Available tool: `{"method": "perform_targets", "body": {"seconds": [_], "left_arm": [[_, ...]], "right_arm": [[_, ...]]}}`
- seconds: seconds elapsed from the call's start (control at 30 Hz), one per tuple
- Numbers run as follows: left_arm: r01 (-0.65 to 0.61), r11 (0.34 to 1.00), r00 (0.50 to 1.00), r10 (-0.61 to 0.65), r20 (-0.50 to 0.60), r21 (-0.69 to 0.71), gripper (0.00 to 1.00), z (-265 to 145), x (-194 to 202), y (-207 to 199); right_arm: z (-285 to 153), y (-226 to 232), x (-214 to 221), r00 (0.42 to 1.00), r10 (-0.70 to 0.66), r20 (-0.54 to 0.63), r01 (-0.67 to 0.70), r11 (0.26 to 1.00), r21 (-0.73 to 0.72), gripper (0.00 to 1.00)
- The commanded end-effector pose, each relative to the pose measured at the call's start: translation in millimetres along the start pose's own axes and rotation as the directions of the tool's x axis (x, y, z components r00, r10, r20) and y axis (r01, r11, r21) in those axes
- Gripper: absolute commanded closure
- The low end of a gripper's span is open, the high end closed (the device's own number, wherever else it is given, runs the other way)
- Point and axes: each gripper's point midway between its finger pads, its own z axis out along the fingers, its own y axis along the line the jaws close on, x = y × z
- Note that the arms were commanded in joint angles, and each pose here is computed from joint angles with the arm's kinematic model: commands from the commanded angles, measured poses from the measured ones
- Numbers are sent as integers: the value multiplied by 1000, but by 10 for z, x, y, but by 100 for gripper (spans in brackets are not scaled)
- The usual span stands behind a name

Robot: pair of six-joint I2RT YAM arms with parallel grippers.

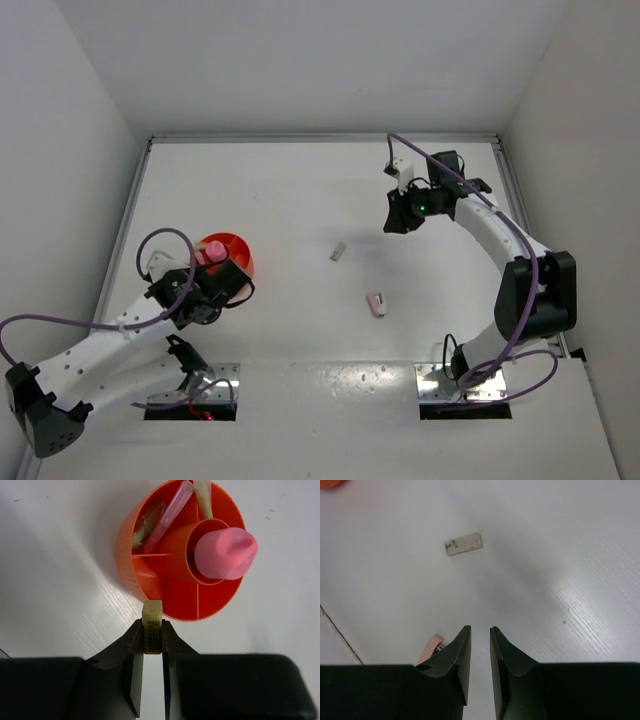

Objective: Sort the stationery into containers
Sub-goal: Place the stationery in the storage box.

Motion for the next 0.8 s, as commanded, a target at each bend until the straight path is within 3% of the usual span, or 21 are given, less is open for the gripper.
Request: {"method": "perform_targets", "body": {"seconds": [0.0,0.5,0.77], "left_arm": [[267,963,961,-268,62,25,100,53,-134,-186],[285,958,955,-282,92,-16,92,378,-73,-288],[275,961,958,-270,93,-40,75,458,-53,-206]], "right_arm": [[-105,54,-186,997,-35,64,36,999,-5,77],[-107,44,-151,998,-24,63,24,1000,-10,76],[-122,29,-152,997,-18,69,19,1000,-13,76]]}}
